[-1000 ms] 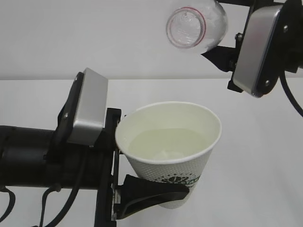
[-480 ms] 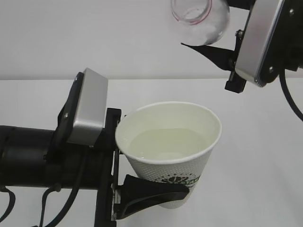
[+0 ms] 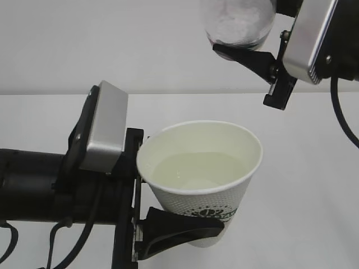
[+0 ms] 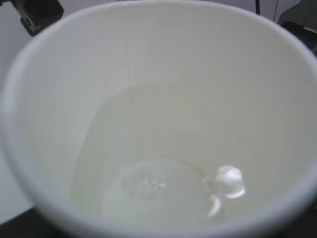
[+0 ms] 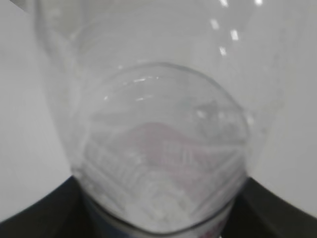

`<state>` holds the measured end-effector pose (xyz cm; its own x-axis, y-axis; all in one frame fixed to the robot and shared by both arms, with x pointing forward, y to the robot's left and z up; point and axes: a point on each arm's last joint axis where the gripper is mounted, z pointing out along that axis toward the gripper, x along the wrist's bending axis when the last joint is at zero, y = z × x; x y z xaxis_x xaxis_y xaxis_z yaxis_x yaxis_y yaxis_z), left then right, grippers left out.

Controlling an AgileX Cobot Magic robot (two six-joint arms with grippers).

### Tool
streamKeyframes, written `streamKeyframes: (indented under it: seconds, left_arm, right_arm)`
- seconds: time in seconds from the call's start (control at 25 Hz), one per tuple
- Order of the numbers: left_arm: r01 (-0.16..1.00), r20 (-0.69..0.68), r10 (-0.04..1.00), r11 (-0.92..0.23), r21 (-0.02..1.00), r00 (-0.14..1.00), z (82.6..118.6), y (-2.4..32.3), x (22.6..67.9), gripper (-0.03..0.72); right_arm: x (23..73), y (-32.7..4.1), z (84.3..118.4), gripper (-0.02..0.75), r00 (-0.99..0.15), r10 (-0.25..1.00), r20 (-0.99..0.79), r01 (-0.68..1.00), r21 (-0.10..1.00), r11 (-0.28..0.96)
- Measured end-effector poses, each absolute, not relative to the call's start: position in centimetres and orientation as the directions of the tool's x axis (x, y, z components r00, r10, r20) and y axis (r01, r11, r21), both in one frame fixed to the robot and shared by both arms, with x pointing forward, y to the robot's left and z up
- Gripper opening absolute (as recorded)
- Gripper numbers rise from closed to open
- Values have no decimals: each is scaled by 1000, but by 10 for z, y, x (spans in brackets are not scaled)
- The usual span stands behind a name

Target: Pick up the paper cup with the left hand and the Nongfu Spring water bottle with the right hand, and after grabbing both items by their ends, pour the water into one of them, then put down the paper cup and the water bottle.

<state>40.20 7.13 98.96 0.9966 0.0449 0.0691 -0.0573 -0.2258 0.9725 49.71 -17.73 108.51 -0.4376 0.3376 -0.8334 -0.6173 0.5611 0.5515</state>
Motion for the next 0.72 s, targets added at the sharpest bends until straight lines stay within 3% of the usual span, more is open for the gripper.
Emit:
streamKeyframes:
  seconds: [0.72]
  left_arm:
    - [-57, 69, 45, -226, 972, 997, 990, 71, 402, 490]
  right_arm:
    - [498, -178, 1084, 467, -524, 418, -742, -537, 669, 514]
